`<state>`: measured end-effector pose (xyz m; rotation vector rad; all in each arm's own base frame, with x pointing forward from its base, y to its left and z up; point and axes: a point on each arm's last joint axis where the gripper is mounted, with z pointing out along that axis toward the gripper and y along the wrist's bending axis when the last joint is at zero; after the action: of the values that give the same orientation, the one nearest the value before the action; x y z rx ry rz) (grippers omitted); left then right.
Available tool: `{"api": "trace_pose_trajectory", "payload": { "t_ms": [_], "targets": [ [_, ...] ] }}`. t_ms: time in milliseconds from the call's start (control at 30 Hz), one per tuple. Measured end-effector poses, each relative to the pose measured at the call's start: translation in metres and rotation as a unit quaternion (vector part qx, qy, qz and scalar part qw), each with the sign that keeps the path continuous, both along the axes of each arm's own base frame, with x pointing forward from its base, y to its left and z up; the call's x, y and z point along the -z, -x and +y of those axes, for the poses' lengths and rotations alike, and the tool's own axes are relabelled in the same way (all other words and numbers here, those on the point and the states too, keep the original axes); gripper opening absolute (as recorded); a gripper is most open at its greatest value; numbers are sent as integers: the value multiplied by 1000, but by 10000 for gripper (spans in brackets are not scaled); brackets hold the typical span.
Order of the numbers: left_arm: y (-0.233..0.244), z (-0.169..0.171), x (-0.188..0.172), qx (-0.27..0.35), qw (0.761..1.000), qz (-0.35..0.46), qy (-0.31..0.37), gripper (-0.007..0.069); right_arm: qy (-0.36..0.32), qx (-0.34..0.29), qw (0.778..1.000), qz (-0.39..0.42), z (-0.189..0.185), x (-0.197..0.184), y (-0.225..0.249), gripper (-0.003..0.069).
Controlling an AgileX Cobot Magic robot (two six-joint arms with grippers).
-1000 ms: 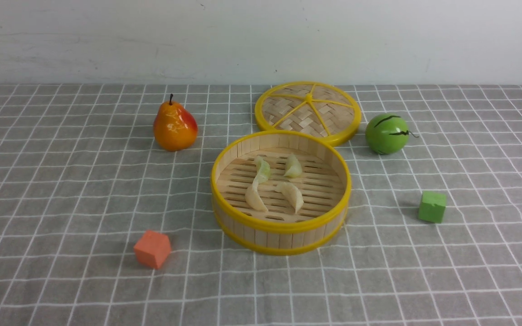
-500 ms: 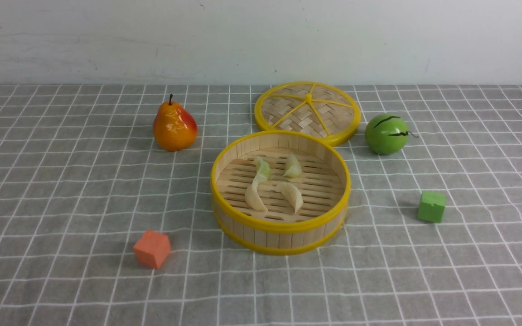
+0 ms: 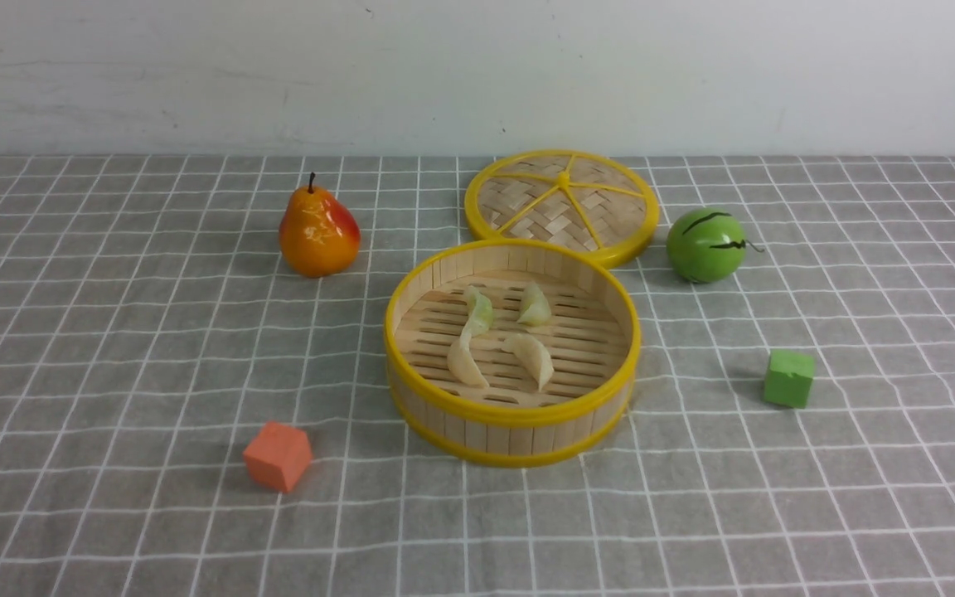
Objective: Put the dumplings into the steamer on the table with the grey tablecloth.
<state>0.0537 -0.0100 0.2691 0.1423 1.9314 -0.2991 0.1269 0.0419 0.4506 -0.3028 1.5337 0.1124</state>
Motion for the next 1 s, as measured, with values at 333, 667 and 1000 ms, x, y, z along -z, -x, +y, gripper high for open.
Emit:
{"api": "trace_pose_trajectory", "payload": {
  "t_ms": [333,667,1000],
  "targets": [
    [0,0,0,0,1000,0,0,185,-197,-72,974,85,-4,166,42,12],
    [0,0,0,0,1000,0,0,195,-286,-130,938,144,3,247,56,21],
    [0,0,0,0,1000,0,0,205,-260,-58,955,126,-11,251,56,-1]
  ]
}}
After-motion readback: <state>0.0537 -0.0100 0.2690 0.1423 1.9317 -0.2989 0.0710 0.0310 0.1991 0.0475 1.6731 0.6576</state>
